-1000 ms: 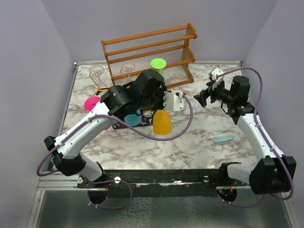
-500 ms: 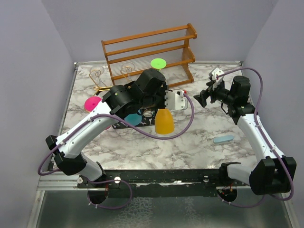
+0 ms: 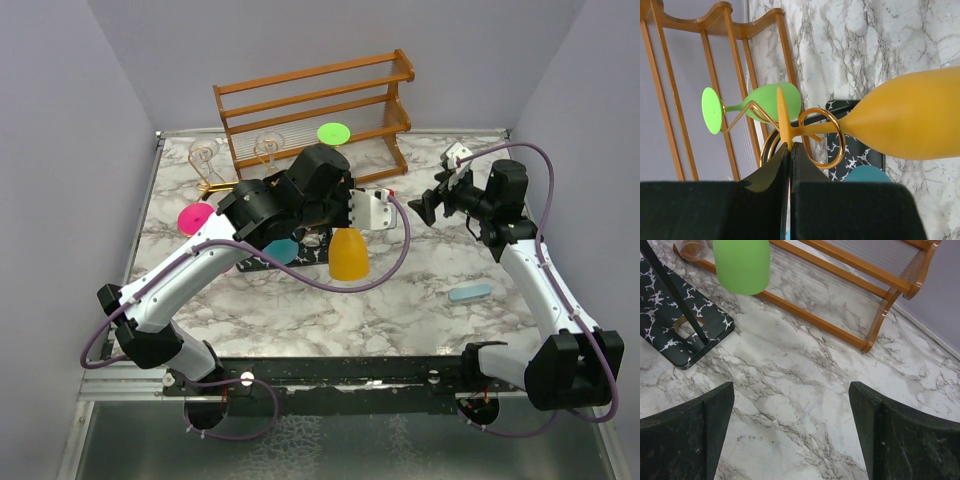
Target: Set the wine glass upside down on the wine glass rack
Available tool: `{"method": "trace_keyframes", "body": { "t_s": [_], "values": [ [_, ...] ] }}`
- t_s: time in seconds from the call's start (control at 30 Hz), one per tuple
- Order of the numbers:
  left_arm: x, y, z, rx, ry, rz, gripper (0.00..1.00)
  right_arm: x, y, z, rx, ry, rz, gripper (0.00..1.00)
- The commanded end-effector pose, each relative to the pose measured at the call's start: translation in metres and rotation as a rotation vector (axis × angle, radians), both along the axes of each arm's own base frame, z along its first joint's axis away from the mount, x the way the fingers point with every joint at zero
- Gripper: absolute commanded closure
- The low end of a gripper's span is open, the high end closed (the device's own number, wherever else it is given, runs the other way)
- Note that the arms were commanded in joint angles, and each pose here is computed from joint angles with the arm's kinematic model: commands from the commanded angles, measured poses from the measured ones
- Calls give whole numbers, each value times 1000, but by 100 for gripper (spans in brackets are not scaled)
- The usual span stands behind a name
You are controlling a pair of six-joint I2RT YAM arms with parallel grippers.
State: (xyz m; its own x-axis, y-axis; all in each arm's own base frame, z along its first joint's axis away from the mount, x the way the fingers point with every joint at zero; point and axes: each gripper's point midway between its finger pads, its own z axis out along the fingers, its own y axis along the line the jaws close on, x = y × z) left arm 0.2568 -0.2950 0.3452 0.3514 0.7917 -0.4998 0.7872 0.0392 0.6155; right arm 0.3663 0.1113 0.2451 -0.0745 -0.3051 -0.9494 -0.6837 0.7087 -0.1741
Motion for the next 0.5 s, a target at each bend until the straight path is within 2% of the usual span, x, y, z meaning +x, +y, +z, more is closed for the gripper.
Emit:
{"method": "trace_keyframes", "body": {
  "t_s": [0.0, 0.47],
  "values": [
    [5, -4, 1, -10, -23, 19, 100, -4, 0, 7, 0, -37, 18, 4],
    [4, -5, -9, 14, -16, 17, 98, -4, 0, 5, -2, -33, 23, 3]
  ]
}}
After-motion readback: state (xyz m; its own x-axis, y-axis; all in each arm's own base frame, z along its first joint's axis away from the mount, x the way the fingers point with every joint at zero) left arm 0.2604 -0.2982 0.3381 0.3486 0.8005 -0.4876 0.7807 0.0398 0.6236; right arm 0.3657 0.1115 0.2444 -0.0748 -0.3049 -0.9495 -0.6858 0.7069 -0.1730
